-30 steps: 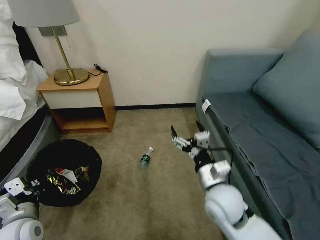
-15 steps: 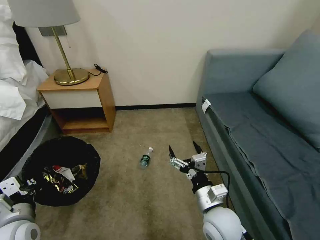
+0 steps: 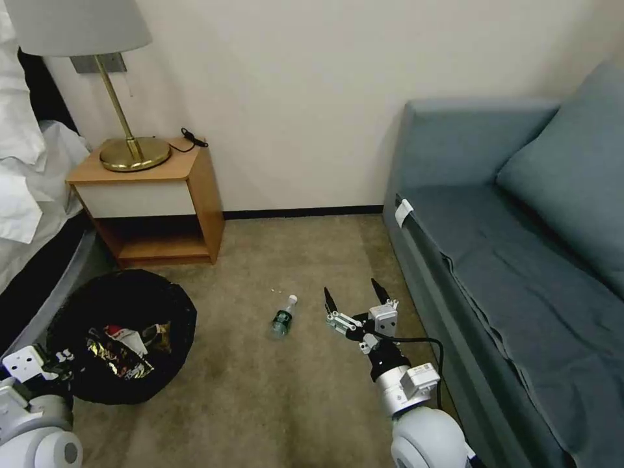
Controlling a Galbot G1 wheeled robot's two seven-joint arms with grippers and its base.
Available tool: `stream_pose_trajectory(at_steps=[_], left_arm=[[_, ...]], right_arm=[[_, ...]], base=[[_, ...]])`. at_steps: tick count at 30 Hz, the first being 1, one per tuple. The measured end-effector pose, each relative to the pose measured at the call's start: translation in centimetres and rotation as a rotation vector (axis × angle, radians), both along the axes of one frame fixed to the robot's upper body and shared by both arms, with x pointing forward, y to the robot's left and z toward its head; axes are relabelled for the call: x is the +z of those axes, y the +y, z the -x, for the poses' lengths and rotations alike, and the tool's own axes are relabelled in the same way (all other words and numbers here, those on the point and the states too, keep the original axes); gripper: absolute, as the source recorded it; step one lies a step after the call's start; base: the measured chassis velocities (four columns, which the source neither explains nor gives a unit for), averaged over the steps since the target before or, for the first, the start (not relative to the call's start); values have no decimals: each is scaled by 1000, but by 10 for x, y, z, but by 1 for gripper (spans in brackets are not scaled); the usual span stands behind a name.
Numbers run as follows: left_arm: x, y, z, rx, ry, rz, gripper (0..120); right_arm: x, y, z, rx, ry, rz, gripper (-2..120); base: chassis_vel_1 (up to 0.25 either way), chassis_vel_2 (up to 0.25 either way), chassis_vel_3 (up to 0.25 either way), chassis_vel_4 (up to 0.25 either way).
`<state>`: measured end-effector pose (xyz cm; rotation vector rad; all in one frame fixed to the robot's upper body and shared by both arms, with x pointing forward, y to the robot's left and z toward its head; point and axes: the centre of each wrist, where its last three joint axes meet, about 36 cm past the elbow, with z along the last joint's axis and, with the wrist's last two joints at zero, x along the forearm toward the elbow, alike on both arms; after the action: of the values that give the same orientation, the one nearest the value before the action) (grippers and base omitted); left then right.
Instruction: Pick up the trash bin, then pick up the garbage on the floor and place it into the trash bin.
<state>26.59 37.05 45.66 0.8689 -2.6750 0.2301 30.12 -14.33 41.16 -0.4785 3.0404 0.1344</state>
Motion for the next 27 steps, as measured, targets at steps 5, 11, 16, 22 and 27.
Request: stream_pose_trajectory(at_steps=[5, 11, 16, 22, 27], left_arm=[[-2, -1, -2, -3, 3, 0, 2], [-1, -1, 0, -5, 3, -3, 2], [0, -1, 2, -7, 0, -10, 2], [1, -1, 3, -13, -2, -15, 2], [-4, -1, 0, -20, 4, -8, 2]], right_arm=[[-1, 1, -6, 6, -8, 9, 100], [-3, 6, -32, 53, 9, 33, 100], [-6, 22, -76, 114, 86, 44, 100], [-8, 55, -136, 173, 140, 93, 100], [-8, 96, -183, 191, 264, 163, 100]], base=[[-190, 213, 197, -202], [-34, 35, 32, -25], [0, 0, 0, 0], [0, 0, 0, 0], [0, 0, 0, 0]])
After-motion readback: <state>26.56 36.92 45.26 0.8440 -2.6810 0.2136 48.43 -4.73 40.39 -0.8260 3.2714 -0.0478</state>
